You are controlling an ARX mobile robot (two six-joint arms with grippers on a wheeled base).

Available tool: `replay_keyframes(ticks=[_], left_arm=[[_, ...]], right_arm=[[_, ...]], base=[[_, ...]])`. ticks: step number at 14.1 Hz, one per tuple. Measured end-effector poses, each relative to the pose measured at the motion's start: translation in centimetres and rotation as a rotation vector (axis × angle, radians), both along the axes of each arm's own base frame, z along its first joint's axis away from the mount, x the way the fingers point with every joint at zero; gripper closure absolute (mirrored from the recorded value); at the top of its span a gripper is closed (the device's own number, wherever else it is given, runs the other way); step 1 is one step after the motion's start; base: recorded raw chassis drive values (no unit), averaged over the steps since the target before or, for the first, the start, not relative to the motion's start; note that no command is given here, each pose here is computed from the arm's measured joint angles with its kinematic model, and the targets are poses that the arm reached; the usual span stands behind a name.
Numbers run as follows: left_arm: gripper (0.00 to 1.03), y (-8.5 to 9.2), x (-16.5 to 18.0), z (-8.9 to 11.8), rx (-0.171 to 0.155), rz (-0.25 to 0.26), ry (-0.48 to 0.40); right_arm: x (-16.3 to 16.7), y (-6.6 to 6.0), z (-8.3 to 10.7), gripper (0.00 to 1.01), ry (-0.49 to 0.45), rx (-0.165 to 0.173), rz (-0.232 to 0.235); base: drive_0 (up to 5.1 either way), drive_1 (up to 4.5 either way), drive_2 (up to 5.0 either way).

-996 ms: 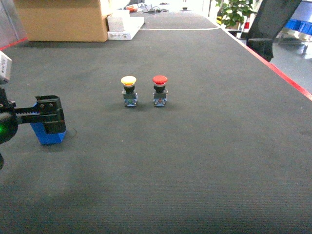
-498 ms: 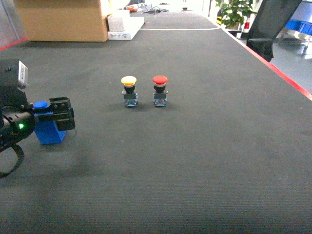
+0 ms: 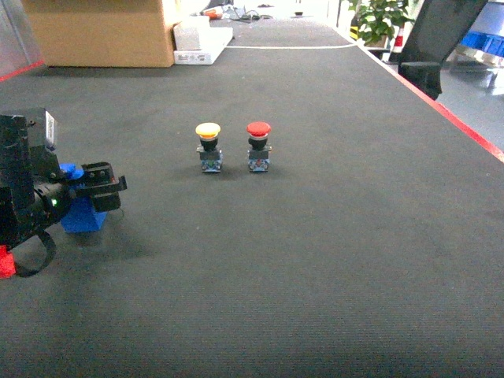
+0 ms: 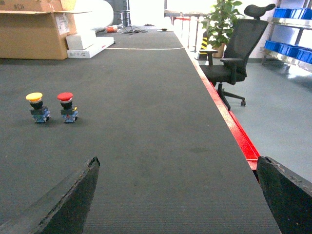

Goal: Pick blue part to blue bin on bottom shelf

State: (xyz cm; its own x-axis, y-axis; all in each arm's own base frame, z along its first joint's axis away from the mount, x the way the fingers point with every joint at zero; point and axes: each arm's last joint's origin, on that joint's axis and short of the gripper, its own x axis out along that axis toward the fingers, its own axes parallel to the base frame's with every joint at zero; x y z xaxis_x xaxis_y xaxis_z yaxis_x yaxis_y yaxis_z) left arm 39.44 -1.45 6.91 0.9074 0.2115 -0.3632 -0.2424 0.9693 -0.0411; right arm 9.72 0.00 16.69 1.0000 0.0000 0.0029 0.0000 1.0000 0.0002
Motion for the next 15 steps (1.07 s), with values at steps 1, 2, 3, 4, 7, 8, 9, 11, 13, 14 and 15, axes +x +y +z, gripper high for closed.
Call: replay_keyframes(ticks=[1,2,3,4,7,8,9,11,13,14,15], left_arm=[[0.39,0.0,0.0,-0.1,0.000,0.000,0.005],[0.54,0.0,0.0,-0.1,0.000,0.000,0.005],[0.58,0.0,0.0,-0.1,0.004,-0.004,0.006],[0.58,0.0,0.0,-0.1,0.015,-0.009,0.003],[0.58,-0.2,-1.8,0.9,0.022,-0.018,-0.028],[0.58,-0.3,-2.0,1.2,0.021,-0.020,-0.041],[0.58,-0.6,-3.2,2.8,0.021,-0.022,-0.095],[0.58,-1.5,-6.8,5.9,0.035,-0.035,-0.192],[0.59,-2.8,-16.2,12.1,0.068,-0.098,-0.310],[0.59,-3.0,-18.6,13.1,0.066,-0.101,-0.328],[0.59,-3.1,-20.7,13.5,0.073,-0.101,-0.334]], right_arm=[[0.0,0.0,0.0,0.03,0.000,0.000,0.000],[0.0,0.0,0.0,0.03,0.000,0.000,0.000],[0.0,0.0,0.0,0.03,0.000,0.000,0.000],[0.0,0.0,0.0,0.03,0.000,0.000,0.000],[0.0,0.0,0.0,0.03,0.000,0.000,0.000],[0.0,0.0,0.0,0.03,0.000,0.000,0.000],[0.0,0.0,0.0,0.03,0.000,0.000,0.000],[0.0,0.0,0.0,0.03,0.000,0.000,0.000],[0.0,0.0,0.0,0.03,0.000,0.000,0.000],[0.0,0.0,0.0,0.03,0.000,0.000,0.000],[0.0,0.0,0.0,0.03,0.000,0.000,0.000]], base=[[0.0,0.00,0.0],[0.0,0.00,0.0],[0.0,0.00,0.0],[0.0,0.00,0.0],[0.0,0.00,0.0],[0.0,0.00,0.0],[0.0,0.00,0.0],[0.0,0.00,0.0],[0.0,0.00,0.0],[0.0,0.00,0.0],[0.0,0.00,0.0]])
